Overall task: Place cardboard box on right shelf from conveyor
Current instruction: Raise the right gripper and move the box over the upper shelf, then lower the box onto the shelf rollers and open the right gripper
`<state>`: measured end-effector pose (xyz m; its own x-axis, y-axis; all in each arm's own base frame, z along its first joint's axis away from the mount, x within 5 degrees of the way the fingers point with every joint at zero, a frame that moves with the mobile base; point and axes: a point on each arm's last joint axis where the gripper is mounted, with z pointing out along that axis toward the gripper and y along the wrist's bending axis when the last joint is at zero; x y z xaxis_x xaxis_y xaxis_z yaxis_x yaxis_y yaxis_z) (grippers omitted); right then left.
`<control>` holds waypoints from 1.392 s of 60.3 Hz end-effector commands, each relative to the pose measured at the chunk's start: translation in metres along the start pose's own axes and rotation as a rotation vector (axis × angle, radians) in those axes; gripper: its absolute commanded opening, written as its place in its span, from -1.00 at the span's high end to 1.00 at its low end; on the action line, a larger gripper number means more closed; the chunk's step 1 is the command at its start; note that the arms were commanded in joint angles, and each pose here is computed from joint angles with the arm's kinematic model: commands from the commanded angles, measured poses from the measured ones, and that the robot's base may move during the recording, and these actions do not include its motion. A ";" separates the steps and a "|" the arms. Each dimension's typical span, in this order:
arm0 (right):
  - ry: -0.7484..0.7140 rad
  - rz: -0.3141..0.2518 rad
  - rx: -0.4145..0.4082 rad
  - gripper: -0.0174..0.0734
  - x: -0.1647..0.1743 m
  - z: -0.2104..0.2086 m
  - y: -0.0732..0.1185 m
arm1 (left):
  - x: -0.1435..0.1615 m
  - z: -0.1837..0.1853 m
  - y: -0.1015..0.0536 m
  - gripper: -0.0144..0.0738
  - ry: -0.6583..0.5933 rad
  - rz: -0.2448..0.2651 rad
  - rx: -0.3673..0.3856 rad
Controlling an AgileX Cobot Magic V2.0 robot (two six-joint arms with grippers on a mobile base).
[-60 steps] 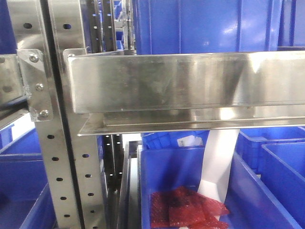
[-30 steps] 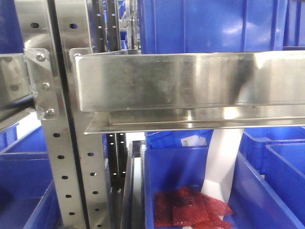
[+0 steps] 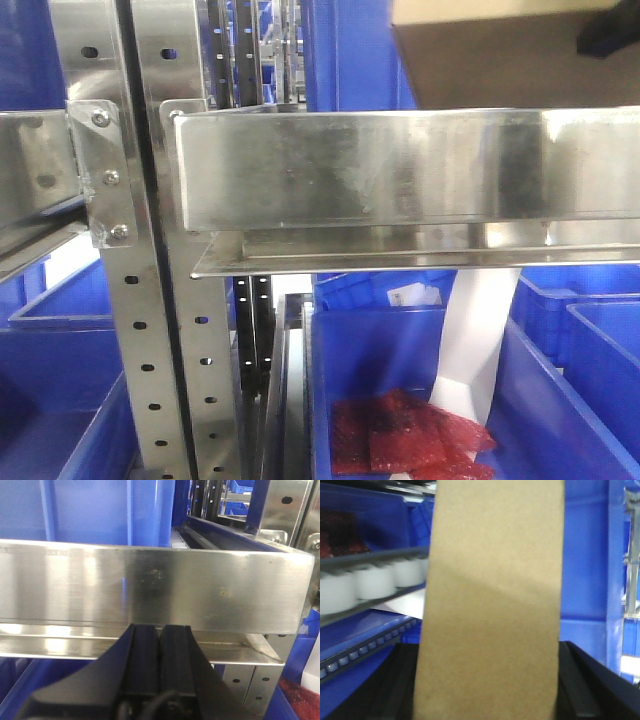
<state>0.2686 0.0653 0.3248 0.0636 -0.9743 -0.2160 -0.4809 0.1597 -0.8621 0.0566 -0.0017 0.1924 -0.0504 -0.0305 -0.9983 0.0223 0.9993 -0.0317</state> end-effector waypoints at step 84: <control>-0.213 1.018 0.097 -0.75 -0.006 -0.059 -0.030 | -0.006 -0.001 0.000 0.94 -0.091 -0.005 -0.003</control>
<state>0.2471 0.0616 0.3470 -0.2323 -0.5243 -0.8192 -0.4168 0.8147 -0.4033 0.0566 -0.0017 0.1924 -0.0504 -0.0305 -0.9983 0.0223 0.9993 -0.0317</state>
